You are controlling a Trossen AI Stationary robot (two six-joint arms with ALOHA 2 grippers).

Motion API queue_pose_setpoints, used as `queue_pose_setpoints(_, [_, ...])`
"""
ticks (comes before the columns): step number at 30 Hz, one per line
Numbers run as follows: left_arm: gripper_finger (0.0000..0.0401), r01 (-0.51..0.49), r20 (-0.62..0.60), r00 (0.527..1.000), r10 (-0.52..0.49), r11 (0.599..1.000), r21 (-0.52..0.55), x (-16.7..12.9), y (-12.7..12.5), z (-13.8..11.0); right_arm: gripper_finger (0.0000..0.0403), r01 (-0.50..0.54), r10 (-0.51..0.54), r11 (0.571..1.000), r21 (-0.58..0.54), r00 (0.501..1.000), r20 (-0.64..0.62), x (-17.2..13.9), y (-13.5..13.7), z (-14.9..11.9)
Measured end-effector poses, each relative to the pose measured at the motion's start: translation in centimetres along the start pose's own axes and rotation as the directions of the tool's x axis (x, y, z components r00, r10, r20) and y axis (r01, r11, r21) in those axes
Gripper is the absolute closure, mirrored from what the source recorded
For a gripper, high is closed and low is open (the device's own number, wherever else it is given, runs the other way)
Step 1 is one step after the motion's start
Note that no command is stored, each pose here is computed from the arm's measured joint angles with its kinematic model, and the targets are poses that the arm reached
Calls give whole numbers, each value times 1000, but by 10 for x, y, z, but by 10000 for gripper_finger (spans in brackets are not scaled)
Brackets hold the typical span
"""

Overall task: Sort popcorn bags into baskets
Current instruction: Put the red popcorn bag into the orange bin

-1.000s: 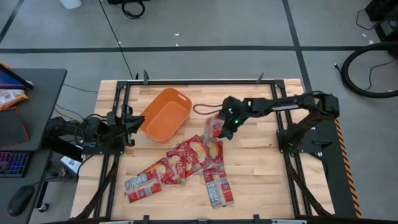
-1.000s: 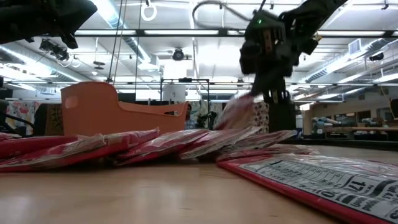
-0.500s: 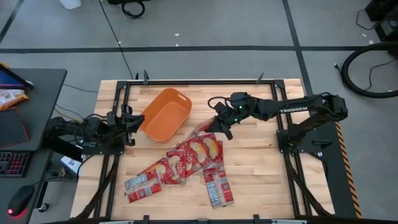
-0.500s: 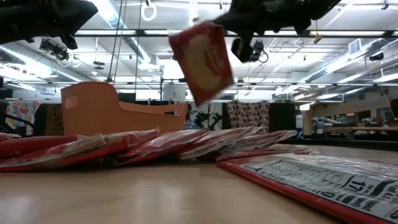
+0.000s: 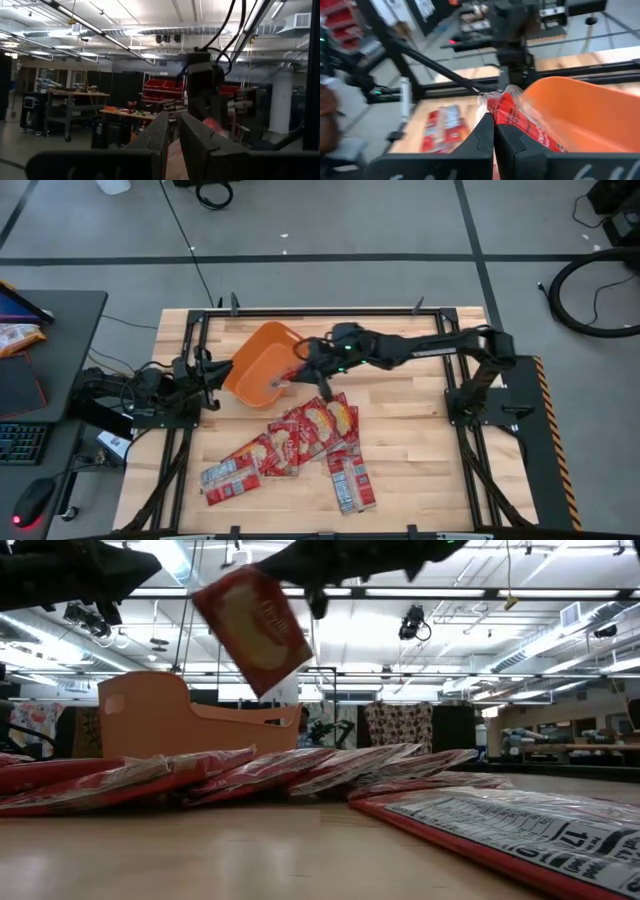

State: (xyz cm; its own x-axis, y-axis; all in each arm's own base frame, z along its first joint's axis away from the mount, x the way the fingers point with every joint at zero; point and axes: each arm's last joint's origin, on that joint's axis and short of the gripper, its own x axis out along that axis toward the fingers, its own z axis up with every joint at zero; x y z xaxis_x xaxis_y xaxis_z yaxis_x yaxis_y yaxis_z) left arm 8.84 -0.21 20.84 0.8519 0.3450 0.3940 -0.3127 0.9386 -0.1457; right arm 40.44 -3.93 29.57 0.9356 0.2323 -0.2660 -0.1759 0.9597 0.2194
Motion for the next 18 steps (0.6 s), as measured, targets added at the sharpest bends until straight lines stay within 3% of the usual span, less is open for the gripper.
queue_pose_setpoints(11, [353,0,-2,1000,0,1000,0,0,0,0,395,298,-302,951,-82,952,-53,51,-75,4])
queue_pose_setpoints(14, [353,1,-2,1000,-1,1000,0,0,0,0,375,276,-281,958,-74,957,-72,63,-88,-6])
queue_pose_setpoints(18, [353,1,-2,1000,-1,1000,1,0,0,0,316,164,-160,986,7,971,-176,79,-78,-27])
